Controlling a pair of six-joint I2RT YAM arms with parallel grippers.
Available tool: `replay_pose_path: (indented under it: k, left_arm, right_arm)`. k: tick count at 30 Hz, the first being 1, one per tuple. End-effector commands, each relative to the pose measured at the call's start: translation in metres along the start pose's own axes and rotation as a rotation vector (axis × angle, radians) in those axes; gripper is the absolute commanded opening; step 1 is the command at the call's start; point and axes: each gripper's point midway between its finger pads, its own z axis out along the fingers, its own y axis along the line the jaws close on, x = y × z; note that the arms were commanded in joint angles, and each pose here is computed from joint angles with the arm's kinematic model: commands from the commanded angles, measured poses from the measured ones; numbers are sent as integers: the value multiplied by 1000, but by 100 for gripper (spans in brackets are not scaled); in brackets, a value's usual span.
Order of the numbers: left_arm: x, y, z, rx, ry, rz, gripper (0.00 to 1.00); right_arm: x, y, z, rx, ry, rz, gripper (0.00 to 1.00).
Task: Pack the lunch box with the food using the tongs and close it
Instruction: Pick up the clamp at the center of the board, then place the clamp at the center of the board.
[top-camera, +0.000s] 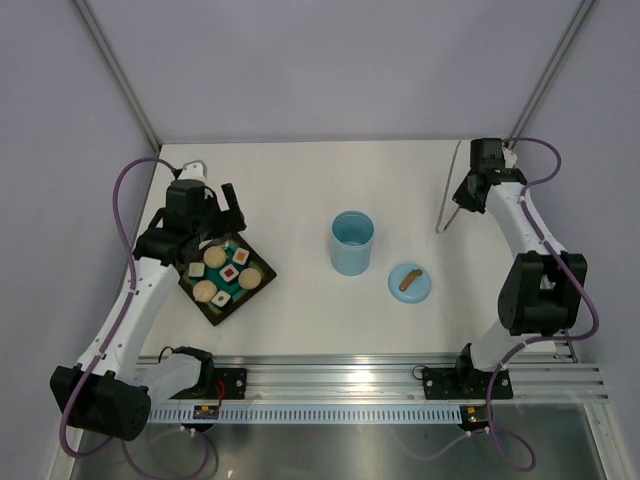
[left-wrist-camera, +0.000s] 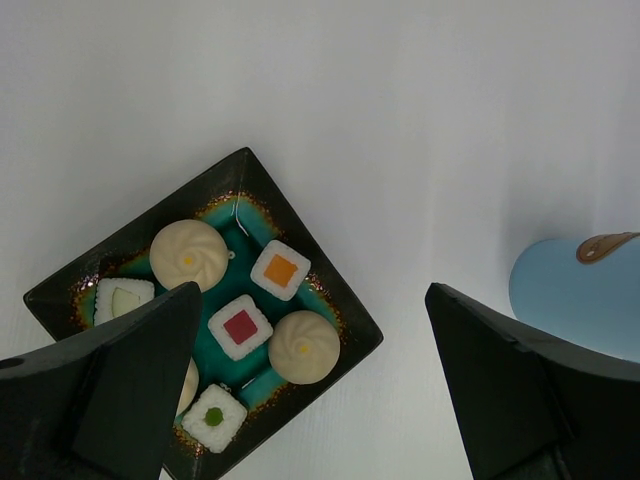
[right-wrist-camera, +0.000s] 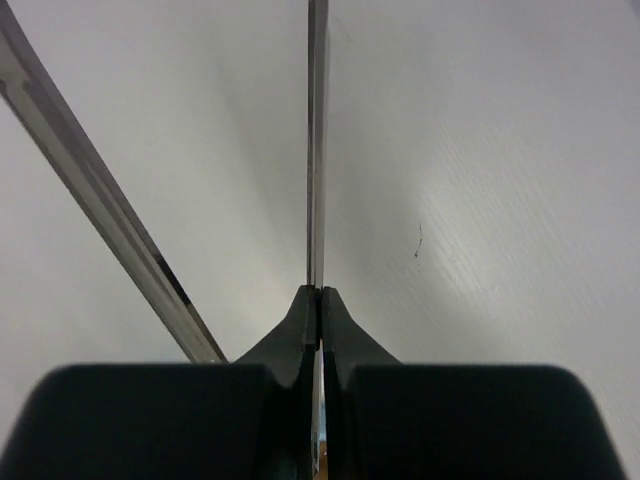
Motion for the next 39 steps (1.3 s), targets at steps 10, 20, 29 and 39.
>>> replay_pose_path:
  k: [10,20,29,39]
  left_arm:
    - [-39,7,-16,-96,-78,-53,99]
    - [-46,23,-24,-194,-121,-118,99]
    - [-49,37,-37,-257,-179,-184,99]
    - [-41,40,-40,-266,-164,-197,99]
  right_arm:
    - [17,135,-208,-473,-184,-344,0]
    - [114,206,-265,-662,-98,-562,0]
    - [164,259,-243,-684,-6,-554,0]
    - [173,344,-178,-578,-29,-546,0]
